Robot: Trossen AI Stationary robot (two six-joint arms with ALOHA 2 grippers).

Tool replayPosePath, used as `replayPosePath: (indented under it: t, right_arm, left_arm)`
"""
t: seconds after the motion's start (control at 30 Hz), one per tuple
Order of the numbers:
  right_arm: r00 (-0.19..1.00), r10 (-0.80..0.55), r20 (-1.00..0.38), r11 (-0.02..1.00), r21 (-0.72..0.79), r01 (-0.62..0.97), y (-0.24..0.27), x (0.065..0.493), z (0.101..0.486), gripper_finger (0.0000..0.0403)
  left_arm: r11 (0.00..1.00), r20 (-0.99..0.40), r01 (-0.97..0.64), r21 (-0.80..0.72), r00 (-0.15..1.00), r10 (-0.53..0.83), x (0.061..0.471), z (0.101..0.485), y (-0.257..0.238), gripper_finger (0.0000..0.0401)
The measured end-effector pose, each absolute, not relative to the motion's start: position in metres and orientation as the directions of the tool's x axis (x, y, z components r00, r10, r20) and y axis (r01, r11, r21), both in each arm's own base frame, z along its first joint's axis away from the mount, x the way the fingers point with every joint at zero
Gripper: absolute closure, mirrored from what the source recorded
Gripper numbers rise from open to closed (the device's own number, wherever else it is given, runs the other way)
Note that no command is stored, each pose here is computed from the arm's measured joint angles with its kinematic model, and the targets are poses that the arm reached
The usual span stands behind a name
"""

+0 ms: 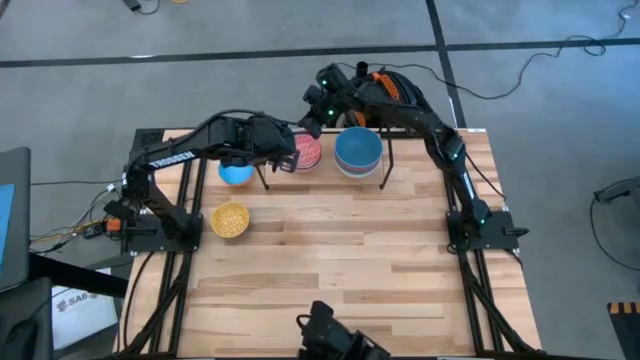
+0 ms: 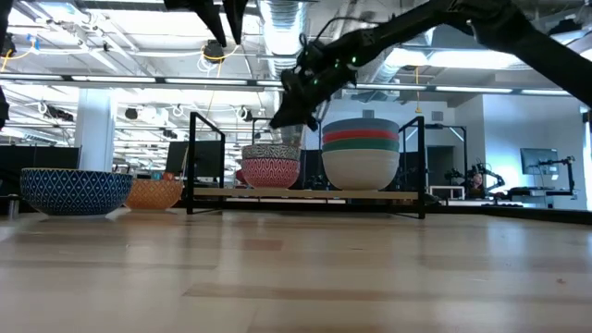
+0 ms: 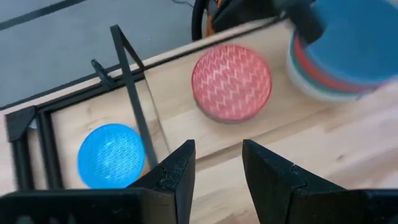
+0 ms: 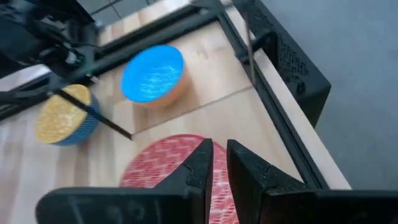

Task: Place and stack bowls onto a shelf
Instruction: Stack the small yellow bowl on the small red bowl on the shelf

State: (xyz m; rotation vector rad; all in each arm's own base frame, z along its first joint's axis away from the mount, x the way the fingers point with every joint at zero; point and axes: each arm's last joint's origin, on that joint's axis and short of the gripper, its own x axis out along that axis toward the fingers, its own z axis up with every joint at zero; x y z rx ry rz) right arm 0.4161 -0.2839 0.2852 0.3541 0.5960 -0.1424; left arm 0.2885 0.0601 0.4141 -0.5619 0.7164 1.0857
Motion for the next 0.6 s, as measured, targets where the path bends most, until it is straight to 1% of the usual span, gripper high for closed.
replayPosePath:
  t: [0.1,0.2,0.3,0.33,0.4,0.47,0.53,0.6]
  right_arm:
    - [0.822,-0.015,-0.569,0.943,0.264,0.201,-0.271,0.410,0.306,0.0331]
    - [0.807,0.010,-0.590,0.954,0.249,0.170,-0.254,0.400,0.326,0.0331]
    - [0.786,0.046,-0.617,0.959,0.247,0.137,-0.237,0.390,0.341,0.0330]
    - [0.783,0.081,-0.617,0.956,0.271,0.115,-0.233,0.387,0.344,0.0330]
    - [0.780,0.196,-0.594,0.932,0.361,0.041,-0.229,0.379,0.349,0.0326]
    - [0.765,0.292,-0.574,0.896,0.443,-0.010,-0.226,0.374,0.349,0.0315]
    - [0.728,0.338,-0.597,0.868,0.496,0.004,-0.224,0.370,0.344,0.0301]
    - [0.685,0.369,-0.628,0.853,0.522,0.019,-0.216,0.368,0.339,0.0285]
  left_arm:
    - [0.432,-0.793,-0.902,-0.003,0.265,0.549,0.285,0.411,0.052,0.0282]
    - [0.454,-0.836,-0.889,0.052,0.210,0.507,0.278,0.408,0.039,0.0282]
    - [0.507,-0.841,-0.860,0.052,0.236,0.487,0.276,0.402,0.019,0.0282]
    - [0.519,-0.849,-0.853,0.054,0.234,0.473,0.274,0.399,0.011,0.0282]
    - [0.541,-0.864,-0.839,0.060,0.227,0.449,0.264,0.389,-0.002,0.0282]
    - [0.553,-0.888,-0.830,0.074,0.198,0.416,0.251,0.370,-0.015,0.0282]
    - [0.549,-0.909,-0.835,0.046,0.193,0.369,0.237,0.349,-0.025,0.0282]
    - [0.541,-0.921,-0.841,-0.012,0.220,0.322,0.221,0.329,-0.033,0.0282]
